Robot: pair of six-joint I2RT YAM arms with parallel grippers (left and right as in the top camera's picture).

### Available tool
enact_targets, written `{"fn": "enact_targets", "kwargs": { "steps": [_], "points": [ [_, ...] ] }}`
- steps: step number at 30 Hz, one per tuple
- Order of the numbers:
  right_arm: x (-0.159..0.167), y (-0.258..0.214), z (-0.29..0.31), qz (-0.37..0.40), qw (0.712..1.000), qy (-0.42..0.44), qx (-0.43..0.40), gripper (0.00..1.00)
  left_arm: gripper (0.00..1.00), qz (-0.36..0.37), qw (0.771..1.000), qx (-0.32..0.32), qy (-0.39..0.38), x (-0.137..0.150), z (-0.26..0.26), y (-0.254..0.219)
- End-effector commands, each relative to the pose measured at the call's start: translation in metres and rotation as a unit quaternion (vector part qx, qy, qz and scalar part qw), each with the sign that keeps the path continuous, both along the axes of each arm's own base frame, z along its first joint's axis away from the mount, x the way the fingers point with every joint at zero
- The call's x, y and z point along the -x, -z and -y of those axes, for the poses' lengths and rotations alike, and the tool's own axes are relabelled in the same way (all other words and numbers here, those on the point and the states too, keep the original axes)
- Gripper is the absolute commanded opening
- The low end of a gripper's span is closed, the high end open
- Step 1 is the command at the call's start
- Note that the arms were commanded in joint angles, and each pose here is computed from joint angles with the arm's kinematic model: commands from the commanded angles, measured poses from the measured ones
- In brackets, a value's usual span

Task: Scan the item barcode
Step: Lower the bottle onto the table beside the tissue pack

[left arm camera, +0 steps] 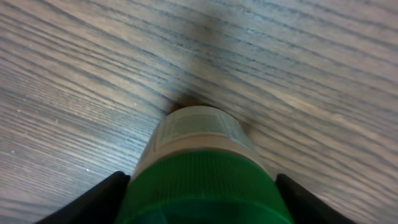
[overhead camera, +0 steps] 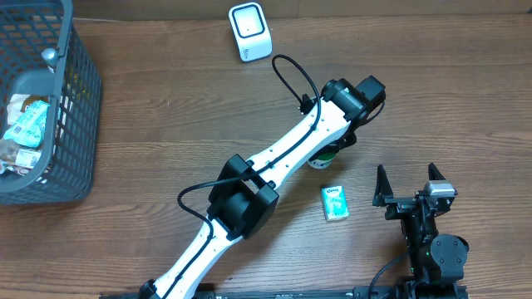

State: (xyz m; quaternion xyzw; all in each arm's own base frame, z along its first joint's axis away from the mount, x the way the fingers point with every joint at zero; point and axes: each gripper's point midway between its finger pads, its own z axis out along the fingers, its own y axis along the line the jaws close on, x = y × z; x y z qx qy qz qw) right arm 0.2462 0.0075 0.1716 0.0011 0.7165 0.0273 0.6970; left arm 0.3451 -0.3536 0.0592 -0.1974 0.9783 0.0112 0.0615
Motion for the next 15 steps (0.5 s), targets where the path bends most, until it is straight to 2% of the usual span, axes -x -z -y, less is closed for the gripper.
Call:
{"fn": "enact_targets", "kwargs": {
  "steps": [1,4,7,11,15],
  "points": [
    [0.0,0.002,-0.001,0.002,1.0,-0.003,0.002,1.0,1.0,0.008,0.999,-0.009,0.034,-0.002,0.0,-0.003],
    [0.0,0.002,-0.001,0.002,1.0,-0.003,0.002,1.0,1.0,0.006,0.997,-0.014,0.073,-0.002,0.0,-0.003],
    [0.0,0.002,-0.001,0.001,1.0,-0.003,0.002,1.0,1.0,0.005,0.989,-0.021,0.144,-0.004,-0.001,-0.003],
    [0.0,0.002,-0.001,0.002,1.0,-0.003,0.002,1.0,1.0,0.007,0.956,-0.034,0.291,-0.015,-0.003,-0.006],
    [0.0,0.002,-0.001,0.002,1.0,-0.003,0.002,1.0,1.0,-0.02,0.947,-0.049,0.316,-0.011,-0.018,-0.005]
  ]
}}
